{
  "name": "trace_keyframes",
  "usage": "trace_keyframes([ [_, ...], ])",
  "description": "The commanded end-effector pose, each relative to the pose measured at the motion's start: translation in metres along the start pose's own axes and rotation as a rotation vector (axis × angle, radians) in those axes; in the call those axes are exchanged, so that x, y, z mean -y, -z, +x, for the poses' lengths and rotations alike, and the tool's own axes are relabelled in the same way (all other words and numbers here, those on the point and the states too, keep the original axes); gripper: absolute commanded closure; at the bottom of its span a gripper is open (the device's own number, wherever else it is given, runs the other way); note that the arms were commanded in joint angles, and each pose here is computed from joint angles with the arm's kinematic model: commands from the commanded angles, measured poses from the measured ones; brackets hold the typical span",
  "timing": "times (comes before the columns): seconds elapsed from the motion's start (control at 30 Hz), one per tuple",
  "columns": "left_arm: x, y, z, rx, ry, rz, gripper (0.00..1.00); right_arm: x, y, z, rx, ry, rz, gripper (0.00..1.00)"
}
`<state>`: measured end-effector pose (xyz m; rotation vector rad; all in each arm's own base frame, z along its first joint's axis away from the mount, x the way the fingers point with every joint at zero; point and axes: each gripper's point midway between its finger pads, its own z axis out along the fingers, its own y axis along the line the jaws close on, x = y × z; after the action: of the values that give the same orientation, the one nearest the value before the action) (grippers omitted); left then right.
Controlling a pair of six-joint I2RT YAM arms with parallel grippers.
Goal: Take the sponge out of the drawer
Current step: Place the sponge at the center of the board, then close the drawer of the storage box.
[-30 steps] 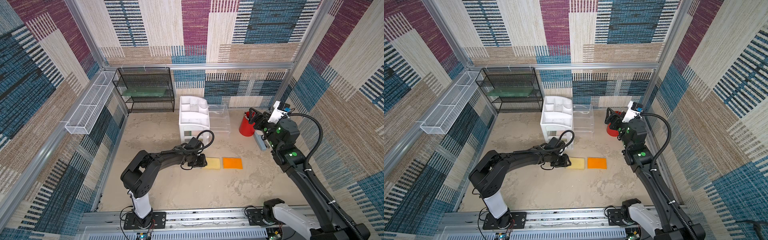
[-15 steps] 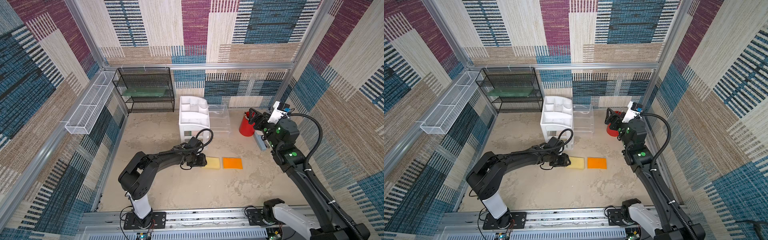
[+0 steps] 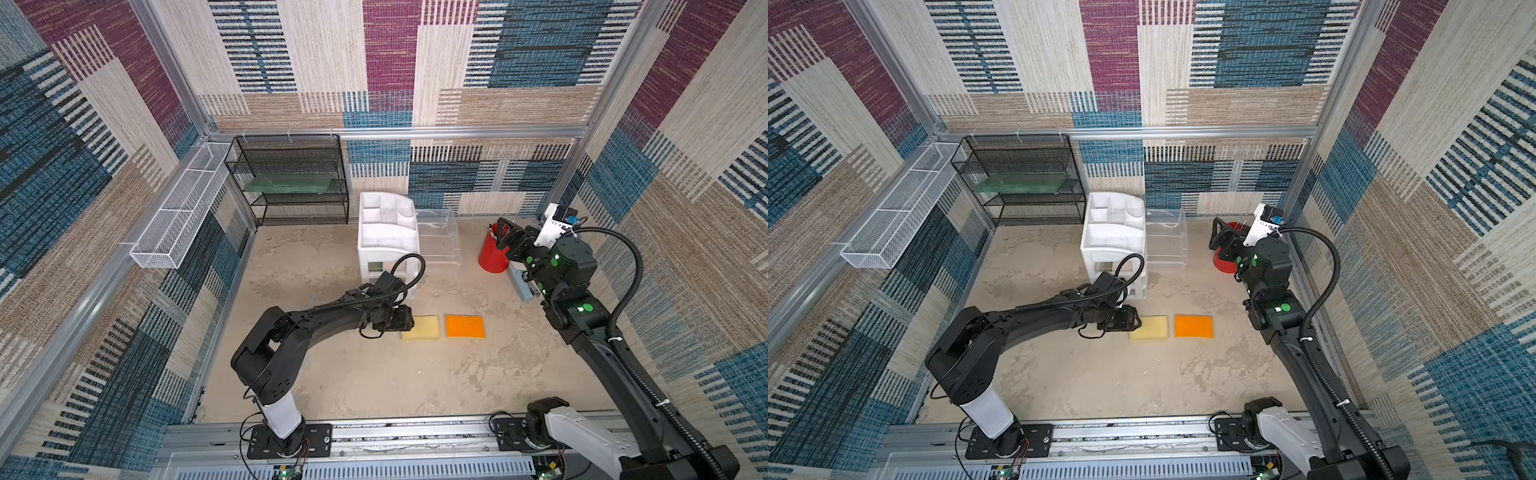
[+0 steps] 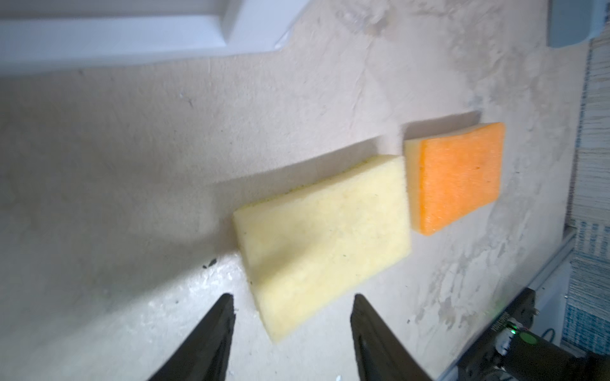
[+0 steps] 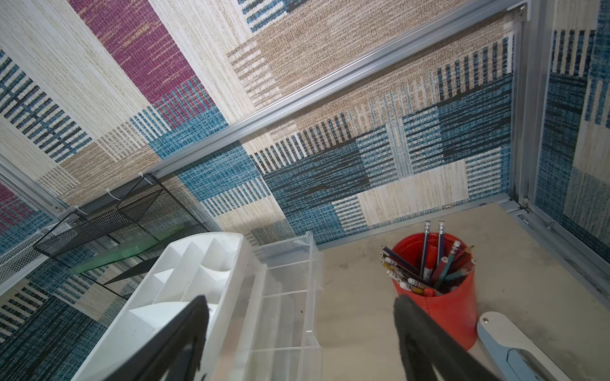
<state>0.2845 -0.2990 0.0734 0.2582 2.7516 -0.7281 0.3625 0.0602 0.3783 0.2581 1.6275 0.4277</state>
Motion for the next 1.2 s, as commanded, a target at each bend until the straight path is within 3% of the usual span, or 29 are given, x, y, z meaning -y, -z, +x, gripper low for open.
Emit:
trace_keyframes([
  [0.0,0.021,0.03,-0.007,0.066,-0.139,0.05,0.4,0.002,-0.002,-0.001,0.005,0.013,0.012,0.1],
  [0.17,0.049,0.107,-0.023,0.26,-0.316,0.078,0.25,0.003,-0.009,0.0,-0.004,0.021,0.02,0.08],
  [0.3,0.052,0.16,-0.045,0.422,-0.376,0.01,0.19,0.002,-0.019,0.003,-0.023,0.03,0.017,0.07],
  [0.4,0.055,0.183,-0.061,0.493,-0.41,-0.037,0.17,0.001,-0.027,0.008,-0.049,0.039,0.015,0.05],
  [0.67,0.055,0.211,-0.103,0.62,-0.388,-0.031,0.12,0.013,-0.044,0.027,-0.116,0.063,0.054,0.04],
  [0.9,0.015,0.232,-0.137,0.682,-0.264,-0.081,0.11,0.041,-0.06,0.049,-0.187,0.076,0.133,0.04],
  [1.17,-0.028,0.225,-0.166,0.66,-0.134,-0.056,0.1,0.083,-0.073,0.072,-0.259,0.021,0.232,0.05],
])
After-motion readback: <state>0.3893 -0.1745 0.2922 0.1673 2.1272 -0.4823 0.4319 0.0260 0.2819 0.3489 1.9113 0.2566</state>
